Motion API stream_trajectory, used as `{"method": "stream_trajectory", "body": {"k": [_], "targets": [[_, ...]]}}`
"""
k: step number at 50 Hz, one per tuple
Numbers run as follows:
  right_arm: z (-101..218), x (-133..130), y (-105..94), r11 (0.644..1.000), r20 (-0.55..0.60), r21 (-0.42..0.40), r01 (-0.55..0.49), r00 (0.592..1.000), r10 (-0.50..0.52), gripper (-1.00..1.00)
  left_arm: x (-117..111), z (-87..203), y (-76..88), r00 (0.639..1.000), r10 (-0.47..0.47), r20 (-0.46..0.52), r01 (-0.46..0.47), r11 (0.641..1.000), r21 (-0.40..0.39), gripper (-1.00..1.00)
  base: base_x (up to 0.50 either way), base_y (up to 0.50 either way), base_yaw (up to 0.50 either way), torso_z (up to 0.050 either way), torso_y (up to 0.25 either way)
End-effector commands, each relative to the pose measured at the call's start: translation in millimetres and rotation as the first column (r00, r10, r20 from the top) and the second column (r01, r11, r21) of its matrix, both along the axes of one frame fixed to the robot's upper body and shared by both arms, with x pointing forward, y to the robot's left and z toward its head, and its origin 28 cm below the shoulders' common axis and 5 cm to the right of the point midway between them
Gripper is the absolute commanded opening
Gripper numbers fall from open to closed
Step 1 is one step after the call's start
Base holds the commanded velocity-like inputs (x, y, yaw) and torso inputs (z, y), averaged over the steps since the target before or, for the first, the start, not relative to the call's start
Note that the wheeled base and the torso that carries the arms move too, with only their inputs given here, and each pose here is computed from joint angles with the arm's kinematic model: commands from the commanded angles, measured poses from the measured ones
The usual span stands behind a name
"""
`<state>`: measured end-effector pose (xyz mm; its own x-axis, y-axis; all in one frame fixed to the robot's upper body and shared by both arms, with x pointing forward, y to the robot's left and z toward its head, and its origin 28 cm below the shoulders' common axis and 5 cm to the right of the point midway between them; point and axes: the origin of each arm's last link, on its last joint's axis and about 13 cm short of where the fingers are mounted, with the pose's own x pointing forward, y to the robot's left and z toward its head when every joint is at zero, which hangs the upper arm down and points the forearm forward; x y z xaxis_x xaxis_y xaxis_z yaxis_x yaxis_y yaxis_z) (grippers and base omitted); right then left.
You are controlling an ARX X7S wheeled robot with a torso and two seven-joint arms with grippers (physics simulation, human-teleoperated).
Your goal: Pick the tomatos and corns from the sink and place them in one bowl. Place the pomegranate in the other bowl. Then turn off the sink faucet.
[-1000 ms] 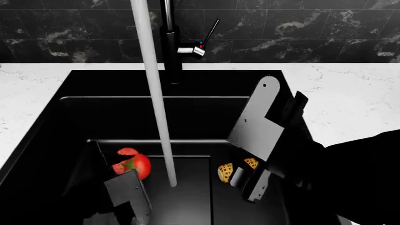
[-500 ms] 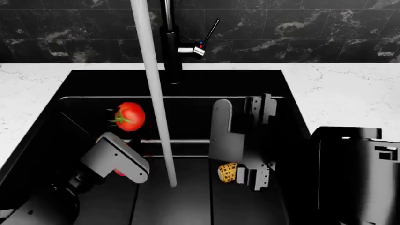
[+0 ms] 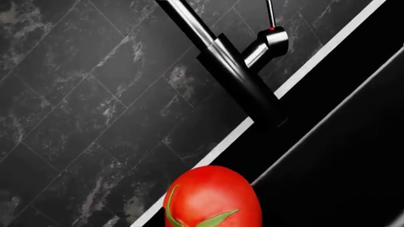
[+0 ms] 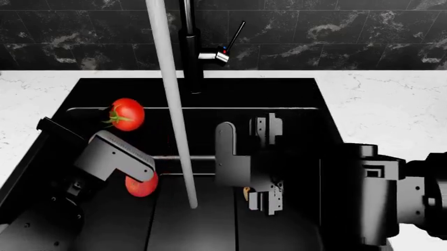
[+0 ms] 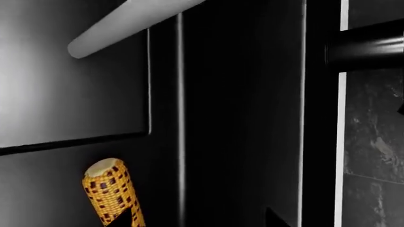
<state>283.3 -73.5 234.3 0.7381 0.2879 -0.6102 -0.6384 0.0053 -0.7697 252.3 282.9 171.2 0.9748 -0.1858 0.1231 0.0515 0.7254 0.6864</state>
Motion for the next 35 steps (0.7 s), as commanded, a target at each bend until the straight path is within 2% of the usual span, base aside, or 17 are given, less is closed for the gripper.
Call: {"method": "stream_trajectory", "body": {"k": [1, 10, 24, 35], "targets": [[-23, 4, 3.2, 1.0, -0.101, 0.003, -0.024, 0.995, 0.024, 1.0, 3, 1, -0.8, 1.0, 0.013, 0.012, -0.013, 1.0, -0.019, -1.0, 0.0, 0.0, 0.0, 0.0, 0.0], [-42, 6, -2.6, 1.0, -0.2, -0.026, -0.012, 0.98, 0.006, 1.0, 5, 0, -3.0, 1.0, 0.002, 0.004, -0.002, 1.0, -0.01, -1.0, 0.0, 0.0, 0.0, 0.0, 0.0], [-64, 20, -12.4, 0.998, -0.252, -0.053, 0.04, 0.966, -0.052, 1.0, 5, 1, -4.6, 1.0, -0.004, 0.002, 0.004, 1.0, -0.009, -1.0, 0.0, 0.0, 0.0, 0.0, 0.0], [-78, 33, -21.5, 0.996, -0.27, -0.037, 0.081, 0.959, -0.088, 1.0, 7, -2, -6.3, 1.0, -0.007, -0.014, 0.007, 1.0, -0.001, -1.0, 0.0, 0.0, 0.0, 0.0, 0.0]]}}
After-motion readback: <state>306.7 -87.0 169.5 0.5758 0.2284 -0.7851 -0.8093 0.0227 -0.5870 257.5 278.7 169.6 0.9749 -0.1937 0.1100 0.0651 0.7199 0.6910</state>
